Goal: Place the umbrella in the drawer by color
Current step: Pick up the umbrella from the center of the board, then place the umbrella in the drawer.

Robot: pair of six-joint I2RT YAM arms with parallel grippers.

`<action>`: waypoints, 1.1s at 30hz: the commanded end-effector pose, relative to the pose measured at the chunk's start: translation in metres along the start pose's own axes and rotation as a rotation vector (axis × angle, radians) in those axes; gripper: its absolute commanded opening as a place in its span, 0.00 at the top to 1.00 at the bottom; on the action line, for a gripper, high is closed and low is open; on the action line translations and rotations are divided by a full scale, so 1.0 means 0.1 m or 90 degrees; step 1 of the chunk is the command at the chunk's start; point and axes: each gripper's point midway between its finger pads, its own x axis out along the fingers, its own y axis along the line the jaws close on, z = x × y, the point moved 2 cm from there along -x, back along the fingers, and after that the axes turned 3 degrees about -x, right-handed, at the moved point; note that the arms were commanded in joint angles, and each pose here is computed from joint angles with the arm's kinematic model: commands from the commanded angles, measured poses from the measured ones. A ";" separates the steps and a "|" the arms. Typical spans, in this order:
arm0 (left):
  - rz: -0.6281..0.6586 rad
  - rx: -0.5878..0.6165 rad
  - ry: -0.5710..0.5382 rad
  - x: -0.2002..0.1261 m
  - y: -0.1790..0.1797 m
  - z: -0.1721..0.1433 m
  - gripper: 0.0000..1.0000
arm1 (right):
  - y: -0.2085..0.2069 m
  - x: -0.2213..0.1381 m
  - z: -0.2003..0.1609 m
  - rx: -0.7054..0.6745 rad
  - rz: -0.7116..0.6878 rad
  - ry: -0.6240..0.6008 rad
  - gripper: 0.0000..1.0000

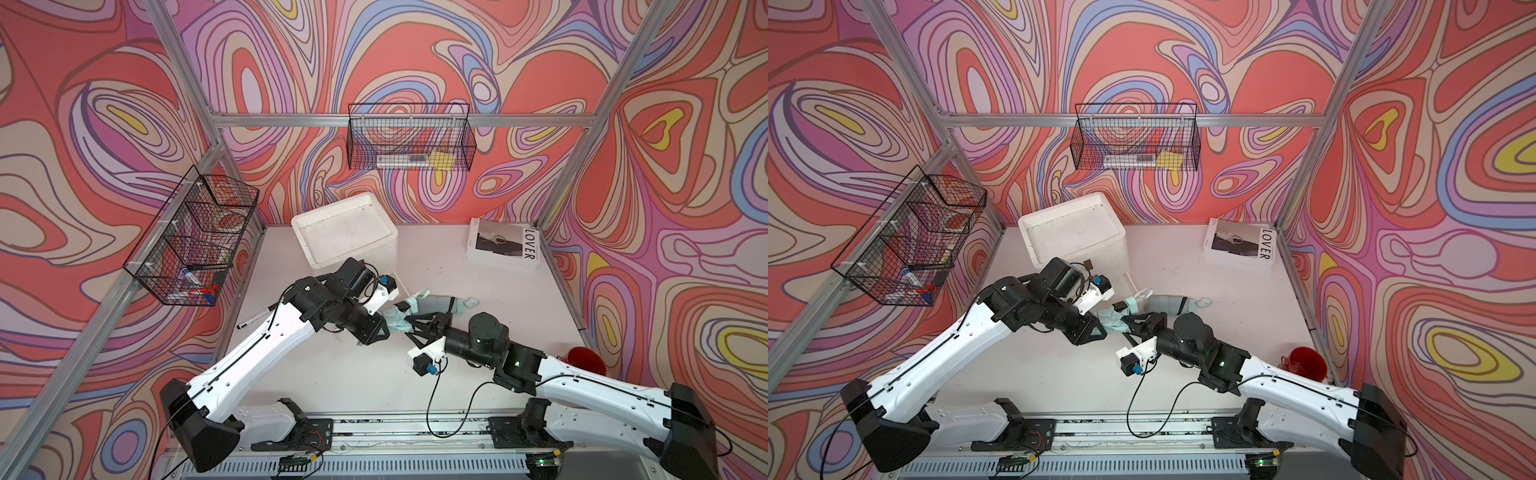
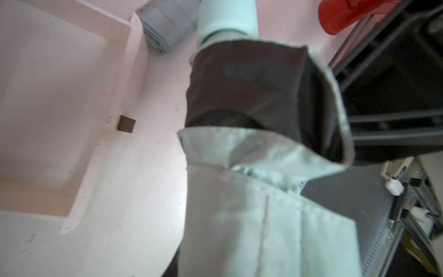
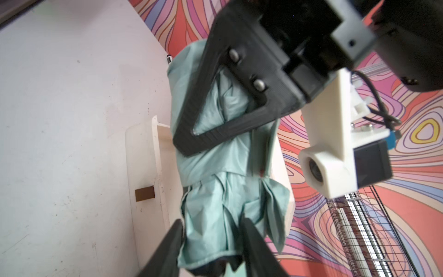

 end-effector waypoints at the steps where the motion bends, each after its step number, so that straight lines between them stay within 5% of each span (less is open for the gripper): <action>1: 0.190 0.004 -0.124 -0.23 0.40 0.43 0.76 | -0.17 -0.05 0.07 0.105 -0.044 -0.019 0.41; 6: 0.305 0.063 -0.180 -0.15 0.67 0.76 0.75 | -0.39 -0.36 0.16 0.225 -0.176 -0.092 0.31; 9: 0.312 0.114 -0.132 0.14 0.75 0.85 0.74 | -0.37 -0.47 0.07 0.276 -0.219 -0.089 0.23; 12: 0.272 0.158 -0.047 0.49 0.76 0.81 0.69 | -0.31 -0.59 -0.16 0.318 -0.291 -0.038 0.02; 16: 0.304 0.179 0.056 0.84 1.03 0.73 0.69 | -0.27 -0.76 -0.31 0.364 -0.371 -0.030 0.02; 28: 0.270 0.130 0.190 1.12 1.42 0.32 0.62 | -0.13 -0.55 -0.43 0.404 -0.331 0.014 0.02; 33: 0.243 0.136 0.208 1.20 1.40 0.21 0.48 | -0.11 -0.51 -0.47 0.414 -0.331 0.028 0.02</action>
